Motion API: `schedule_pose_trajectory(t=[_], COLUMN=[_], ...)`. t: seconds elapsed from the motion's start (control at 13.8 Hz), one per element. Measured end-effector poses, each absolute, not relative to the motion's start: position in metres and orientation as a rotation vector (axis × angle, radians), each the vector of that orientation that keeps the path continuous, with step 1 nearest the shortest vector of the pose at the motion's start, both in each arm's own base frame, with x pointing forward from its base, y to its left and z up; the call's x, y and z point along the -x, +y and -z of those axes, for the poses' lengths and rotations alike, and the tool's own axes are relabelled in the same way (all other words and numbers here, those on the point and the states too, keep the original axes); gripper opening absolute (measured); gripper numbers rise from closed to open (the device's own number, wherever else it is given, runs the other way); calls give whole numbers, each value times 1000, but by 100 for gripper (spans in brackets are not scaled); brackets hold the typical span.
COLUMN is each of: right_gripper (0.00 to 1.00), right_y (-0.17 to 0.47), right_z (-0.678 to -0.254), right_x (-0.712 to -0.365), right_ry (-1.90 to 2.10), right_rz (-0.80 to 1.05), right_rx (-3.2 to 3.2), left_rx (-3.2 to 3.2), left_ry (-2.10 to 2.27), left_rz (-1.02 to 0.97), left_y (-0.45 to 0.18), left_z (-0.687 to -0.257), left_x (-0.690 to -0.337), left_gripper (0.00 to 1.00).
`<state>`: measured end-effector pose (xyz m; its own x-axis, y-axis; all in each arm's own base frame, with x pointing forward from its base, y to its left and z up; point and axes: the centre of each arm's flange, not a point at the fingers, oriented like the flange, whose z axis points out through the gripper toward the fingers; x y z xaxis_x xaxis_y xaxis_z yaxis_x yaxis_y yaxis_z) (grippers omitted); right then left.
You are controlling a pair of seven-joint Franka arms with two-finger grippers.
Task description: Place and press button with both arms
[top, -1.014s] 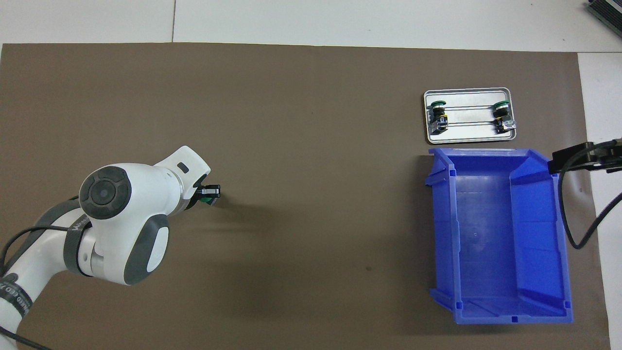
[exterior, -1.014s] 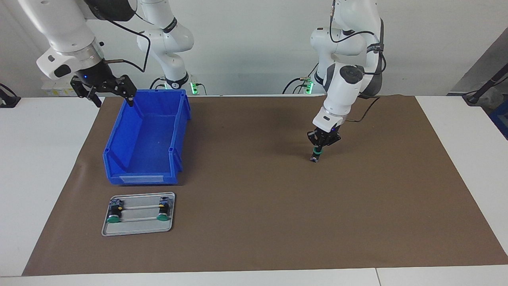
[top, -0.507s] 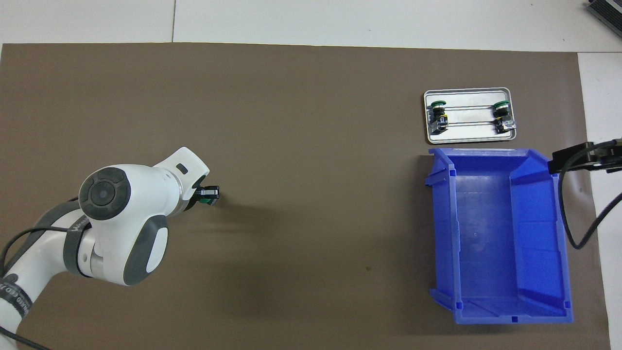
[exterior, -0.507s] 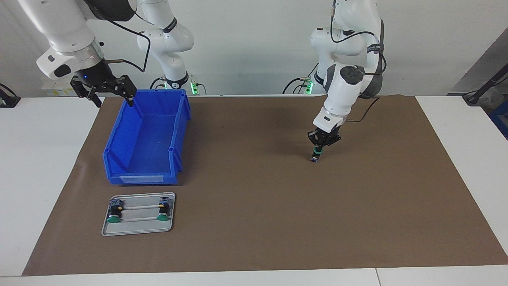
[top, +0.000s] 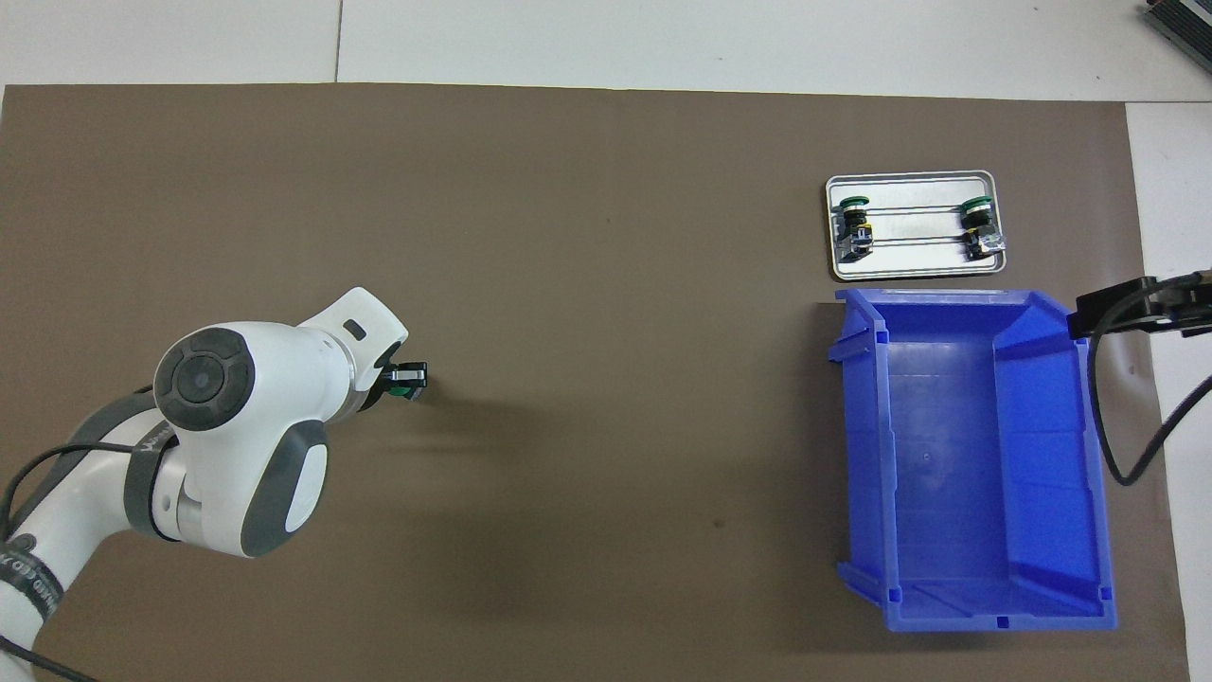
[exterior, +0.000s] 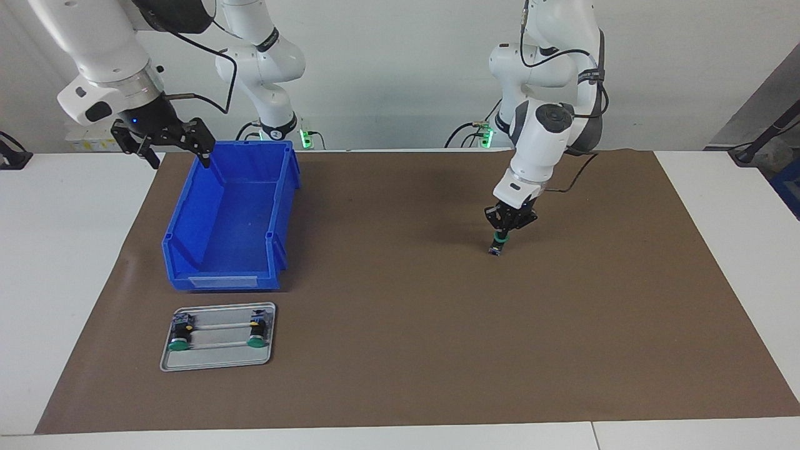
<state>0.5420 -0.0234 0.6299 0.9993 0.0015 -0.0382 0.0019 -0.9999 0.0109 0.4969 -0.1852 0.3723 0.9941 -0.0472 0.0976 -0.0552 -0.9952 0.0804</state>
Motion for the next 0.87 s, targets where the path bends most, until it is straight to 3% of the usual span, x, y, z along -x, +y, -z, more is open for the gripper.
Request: schedule_pose_trajectory(t=[0.51, 0.87], right_gripper=[100, 100], right_y=[-23, -23], right_z=[-630, -630], right_x=[-542, -542], right_ry=[3, 3], right_rz=[60, 60], right_rx=[-3130, -3130], left_rx=[-3082, -3124], left_ry=[-59, -53], left_rz=[25, 130], left_y=[-182, -115], left_z=[-444, -516], left_x=[-521, -542], left_gripper=[1, 1])
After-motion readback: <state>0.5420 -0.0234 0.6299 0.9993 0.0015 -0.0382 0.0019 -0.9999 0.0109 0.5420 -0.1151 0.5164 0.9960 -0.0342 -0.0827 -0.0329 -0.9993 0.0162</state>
